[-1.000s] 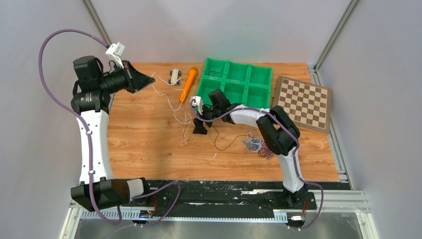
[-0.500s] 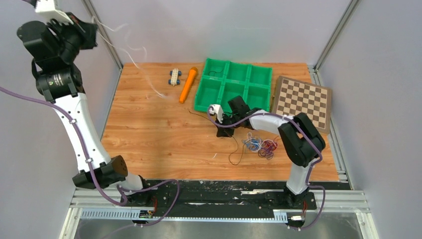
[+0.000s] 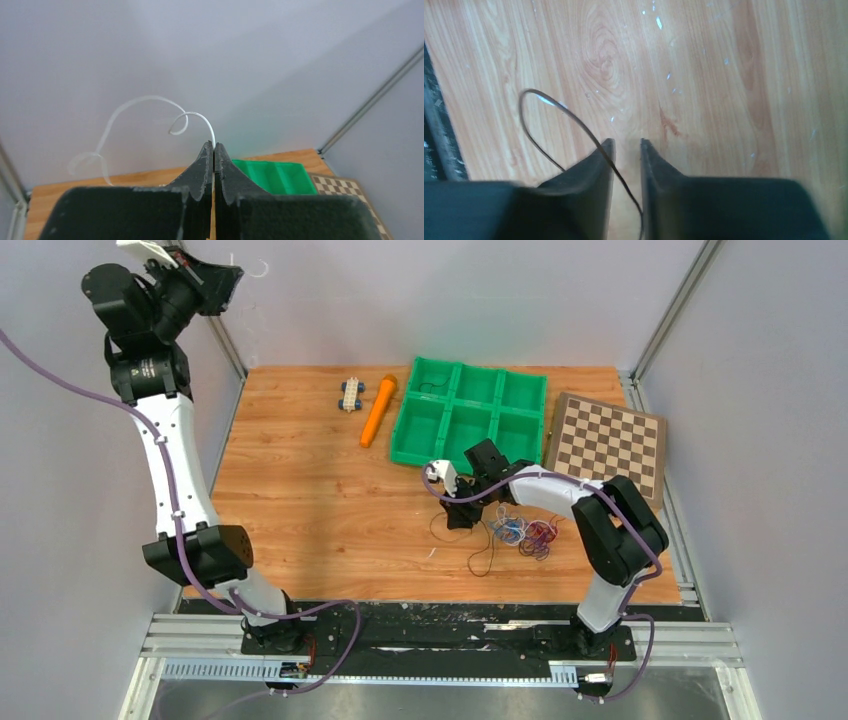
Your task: Untangle the cables
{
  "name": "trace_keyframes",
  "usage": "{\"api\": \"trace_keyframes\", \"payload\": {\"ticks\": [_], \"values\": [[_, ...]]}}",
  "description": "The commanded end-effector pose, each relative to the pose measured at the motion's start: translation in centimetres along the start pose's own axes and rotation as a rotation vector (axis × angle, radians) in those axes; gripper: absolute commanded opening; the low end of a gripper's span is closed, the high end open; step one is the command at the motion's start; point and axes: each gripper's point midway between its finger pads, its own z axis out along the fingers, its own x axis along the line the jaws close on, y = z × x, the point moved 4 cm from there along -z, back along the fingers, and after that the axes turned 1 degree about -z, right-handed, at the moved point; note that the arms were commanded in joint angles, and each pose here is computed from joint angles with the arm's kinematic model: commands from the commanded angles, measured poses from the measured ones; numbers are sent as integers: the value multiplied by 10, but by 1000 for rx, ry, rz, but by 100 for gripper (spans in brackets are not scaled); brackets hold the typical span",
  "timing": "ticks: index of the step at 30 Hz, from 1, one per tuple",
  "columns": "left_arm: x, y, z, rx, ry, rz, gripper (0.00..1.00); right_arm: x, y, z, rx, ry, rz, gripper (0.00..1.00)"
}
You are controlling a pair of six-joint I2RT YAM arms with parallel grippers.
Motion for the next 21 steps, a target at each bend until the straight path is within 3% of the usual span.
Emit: {"api": "trace_keyframes", "payload": {"ticks": [1,2,3,6,14,21], "values": [[-44,12,5,-56,-197,39,0,7,22,-20,-40,6,-37,46],[-52,8,8,-47,-228,36,0,8,22,-23,-39,14,-23,63],[-55,4,11,-49,-248,38,0,9,25,-27,-48,19,-11,70],[-81,-14,22,-12,-360,31,0,4,36,-43,-96,34,38,83],[-150,-68,58,34,-599,36,0,-50,72,-116,-303,-55,178,87],[-144,-125,100,81,-578,-17,0,-78,66,-126,-319,-96,243,91]]}}
